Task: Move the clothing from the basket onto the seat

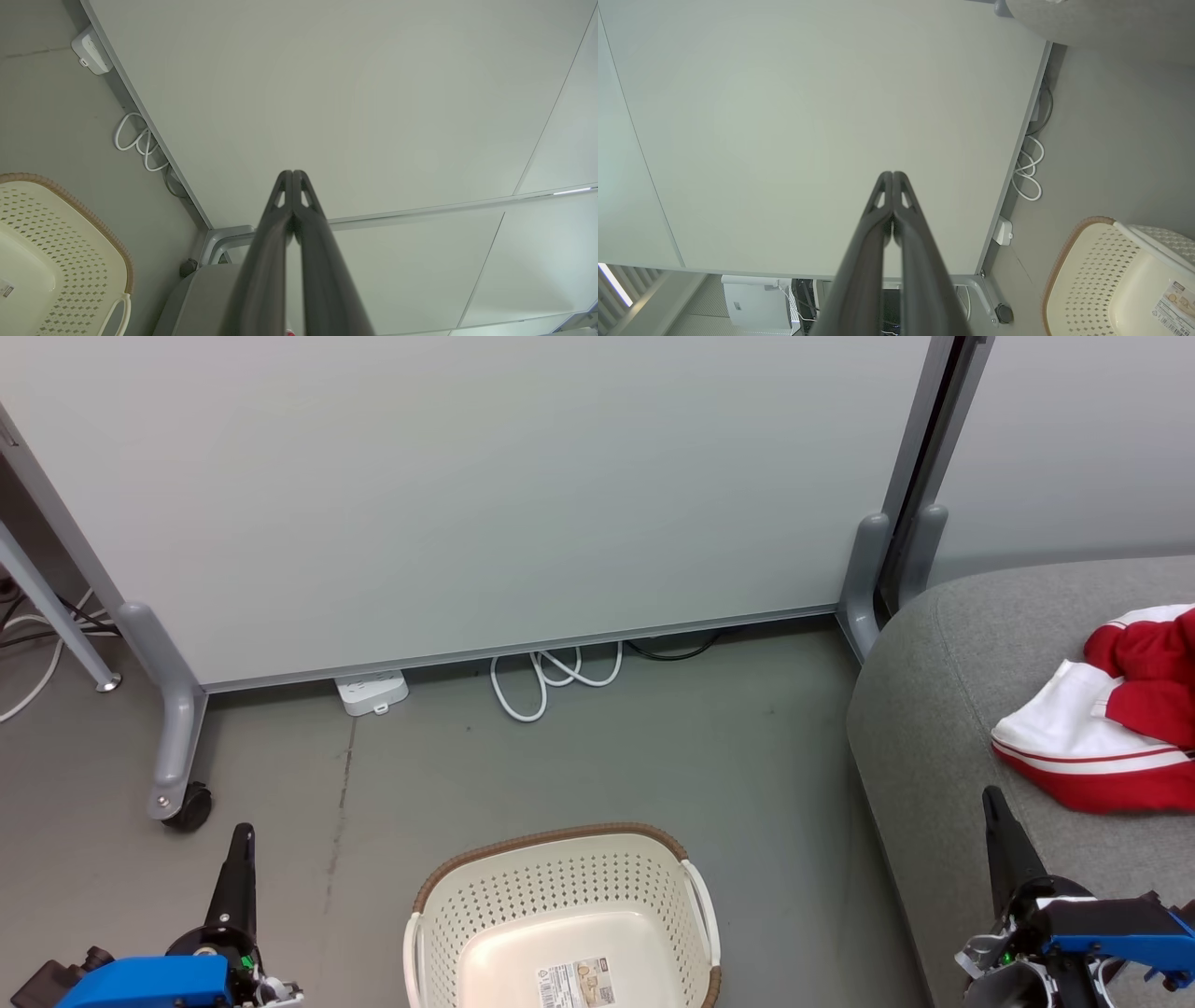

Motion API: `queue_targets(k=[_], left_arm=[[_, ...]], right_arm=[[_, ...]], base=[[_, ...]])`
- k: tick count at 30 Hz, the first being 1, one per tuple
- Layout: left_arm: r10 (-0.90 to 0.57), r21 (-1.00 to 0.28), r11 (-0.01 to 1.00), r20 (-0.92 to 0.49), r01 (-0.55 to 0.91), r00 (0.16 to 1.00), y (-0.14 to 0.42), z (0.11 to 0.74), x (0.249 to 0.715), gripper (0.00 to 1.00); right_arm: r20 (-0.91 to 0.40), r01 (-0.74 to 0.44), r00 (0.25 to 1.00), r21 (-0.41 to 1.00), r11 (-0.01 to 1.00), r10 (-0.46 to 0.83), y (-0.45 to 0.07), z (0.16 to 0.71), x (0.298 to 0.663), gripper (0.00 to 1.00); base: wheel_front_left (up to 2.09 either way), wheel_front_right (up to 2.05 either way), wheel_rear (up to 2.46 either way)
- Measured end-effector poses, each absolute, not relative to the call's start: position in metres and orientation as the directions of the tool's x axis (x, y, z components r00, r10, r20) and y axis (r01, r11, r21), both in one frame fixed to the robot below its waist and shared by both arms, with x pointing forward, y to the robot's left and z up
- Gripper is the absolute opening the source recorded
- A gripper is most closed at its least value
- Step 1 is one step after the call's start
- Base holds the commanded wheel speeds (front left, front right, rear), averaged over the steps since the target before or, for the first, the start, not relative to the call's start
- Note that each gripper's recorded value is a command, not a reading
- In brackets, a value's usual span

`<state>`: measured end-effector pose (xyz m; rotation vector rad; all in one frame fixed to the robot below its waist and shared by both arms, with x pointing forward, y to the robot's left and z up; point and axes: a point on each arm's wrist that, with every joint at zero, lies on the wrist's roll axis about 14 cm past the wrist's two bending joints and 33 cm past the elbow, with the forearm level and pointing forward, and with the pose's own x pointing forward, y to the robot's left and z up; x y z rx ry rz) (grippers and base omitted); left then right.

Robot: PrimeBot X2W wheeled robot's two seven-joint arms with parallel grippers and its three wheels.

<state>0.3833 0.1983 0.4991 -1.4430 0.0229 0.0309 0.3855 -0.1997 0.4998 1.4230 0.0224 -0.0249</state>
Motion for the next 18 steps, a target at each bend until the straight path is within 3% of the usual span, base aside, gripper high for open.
queue_targets(k=[18], left_arm=[[-0.001, -1.000, 0.003, -0.018, -0.018, 1.000, 0.1991, 0.5021, 0.3868, 0.00]], right_arm=[[-0.013, 0.013, 1.000, 1.000, 0.011, 0.000, -0.2004, 0.5034, 0.3873, 0.00]], base=[[0.00, 0.00, 0.00]])
